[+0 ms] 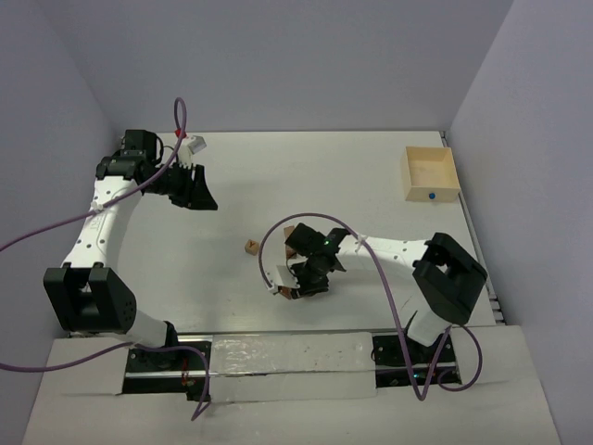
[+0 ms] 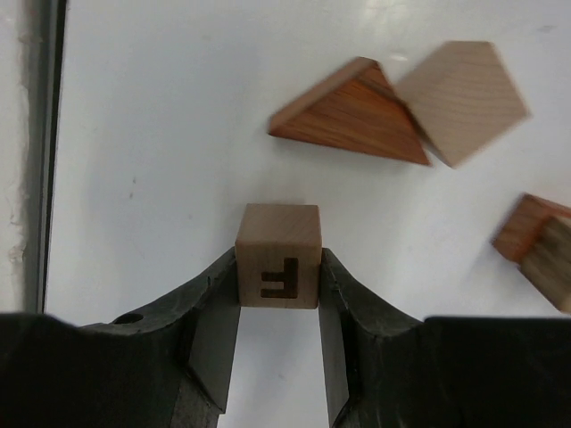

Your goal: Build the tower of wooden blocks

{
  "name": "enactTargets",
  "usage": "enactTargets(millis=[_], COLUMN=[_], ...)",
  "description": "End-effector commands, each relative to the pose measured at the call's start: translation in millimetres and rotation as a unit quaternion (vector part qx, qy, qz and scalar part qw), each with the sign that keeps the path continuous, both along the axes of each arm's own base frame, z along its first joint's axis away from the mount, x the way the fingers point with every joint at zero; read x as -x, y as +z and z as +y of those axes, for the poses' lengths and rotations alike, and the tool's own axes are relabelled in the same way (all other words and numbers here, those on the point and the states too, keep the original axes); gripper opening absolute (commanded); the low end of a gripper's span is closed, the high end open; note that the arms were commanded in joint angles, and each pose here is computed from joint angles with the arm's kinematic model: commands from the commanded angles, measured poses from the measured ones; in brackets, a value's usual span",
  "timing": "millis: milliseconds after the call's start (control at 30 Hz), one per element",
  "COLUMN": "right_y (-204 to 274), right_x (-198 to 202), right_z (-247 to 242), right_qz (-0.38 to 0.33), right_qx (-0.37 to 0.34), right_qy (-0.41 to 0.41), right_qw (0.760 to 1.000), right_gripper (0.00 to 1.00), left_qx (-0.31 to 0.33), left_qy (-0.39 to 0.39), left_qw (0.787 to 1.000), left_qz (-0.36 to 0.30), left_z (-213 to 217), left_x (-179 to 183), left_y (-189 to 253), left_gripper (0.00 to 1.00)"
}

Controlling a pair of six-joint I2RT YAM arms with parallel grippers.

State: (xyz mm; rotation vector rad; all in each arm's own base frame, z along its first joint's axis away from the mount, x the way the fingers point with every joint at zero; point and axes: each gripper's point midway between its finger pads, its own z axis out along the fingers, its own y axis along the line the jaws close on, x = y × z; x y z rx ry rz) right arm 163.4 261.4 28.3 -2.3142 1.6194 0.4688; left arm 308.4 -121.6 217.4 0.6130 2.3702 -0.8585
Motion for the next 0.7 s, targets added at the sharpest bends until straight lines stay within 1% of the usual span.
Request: enactTargets(millis=[0, 100, 200, 300, 400, 467, 567, 667], right_y=[55, 89, 105, 112, 114, 125, 136, 151], right_x=[-28, -57, -80, -96, -98, -93, -84, -85], right_z=[13, 15, 10, 9, 10, 16, 19, 13], right_qz=[-0.036, -0.050, -0.061, -0.056, -0.016, 0.008, 0.035, 0.051], right_qx=[-0.059, -0.083, -0.083, -0.080, -0.070, -0.086, -0.108, -0.141], right_qy=[-0.046, -0.095, -0.132, -0.163, -0.205, -0.231, -0.275, -0.406], right_qw=[0.997, 0.991, 0.986, 0.982, 0.976, 0.969, 0.955, 0.902], right_gripper=[0.12, 0.11, 0.11, 0.11, 0.08, 0.01, 0.00, 0.00], left_qx=[0.011, 0.016, 0.020, 0.023, 0.024, 0.026, 0.025, 0.023], left_qy=[-0.002, -0.002, -0.003, -0.004, -0.004, -0.004, 0.001, 0.009], left_qw=[0.999, 0.999, 0.999, 0.999, 0.999, 0.999, 0.999, 0.998], left_qz=[-0.036, -0.038, -0.039, -0.036, -0.038, -0.039, -0.043, -0.050], left_z=[-2, -3, -5, -5, -6, -7, -6, -4], left_x=[-7, -10, -13, -14, -15, -15, -16, -15], left_y=[14, 15, 16, 16, 16, 18, 20, 24], left_gripper=[0.50, 0.50, 0.50, 0.50, 0.50, 0.50, 0.50, 0.50])
